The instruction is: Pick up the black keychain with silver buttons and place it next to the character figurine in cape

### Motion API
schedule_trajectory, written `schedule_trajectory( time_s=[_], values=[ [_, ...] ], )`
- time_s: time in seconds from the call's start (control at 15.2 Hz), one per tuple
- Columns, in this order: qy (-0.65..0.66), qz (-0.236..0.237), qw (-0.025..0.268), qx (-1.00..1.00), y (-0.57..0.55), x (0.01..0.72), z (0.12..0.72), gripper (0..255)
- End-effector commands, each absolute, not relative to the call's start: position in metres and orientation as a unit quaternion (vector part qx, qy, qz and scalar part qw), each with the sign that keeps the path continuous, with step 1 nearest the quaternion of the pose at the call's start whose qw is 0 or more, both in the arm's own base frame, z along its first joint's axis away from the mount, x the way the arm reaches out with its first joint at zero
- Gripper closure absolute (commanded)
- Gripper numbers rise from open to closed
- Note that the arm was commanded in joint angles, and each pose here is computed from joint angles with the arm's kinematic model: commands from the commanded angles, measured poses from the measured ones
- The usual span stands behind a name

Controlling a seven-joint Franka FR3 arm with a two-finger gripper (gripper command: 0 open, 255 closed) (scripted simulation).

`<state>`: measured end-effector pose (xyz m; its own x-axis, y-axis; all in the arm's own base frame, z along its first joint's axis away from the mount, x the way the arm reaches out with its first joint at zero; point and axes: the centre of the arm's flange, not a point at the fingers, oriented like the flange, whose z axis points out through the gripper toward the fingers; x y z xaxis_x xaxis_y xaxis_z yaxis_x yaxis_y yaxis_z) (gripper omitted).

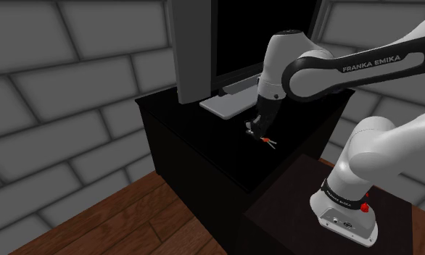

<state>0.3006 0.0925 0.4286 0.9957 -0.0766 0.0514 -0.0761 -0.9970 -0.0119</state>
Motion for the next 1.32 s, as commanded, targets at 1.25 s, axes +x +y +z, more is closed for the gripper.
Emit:
schedule_trajectory(
  time_s=[1.25],
  values=[
    [0.038,-0.026,0.005,-0.999,0.092,0.301,0.54,255]
  ],
)
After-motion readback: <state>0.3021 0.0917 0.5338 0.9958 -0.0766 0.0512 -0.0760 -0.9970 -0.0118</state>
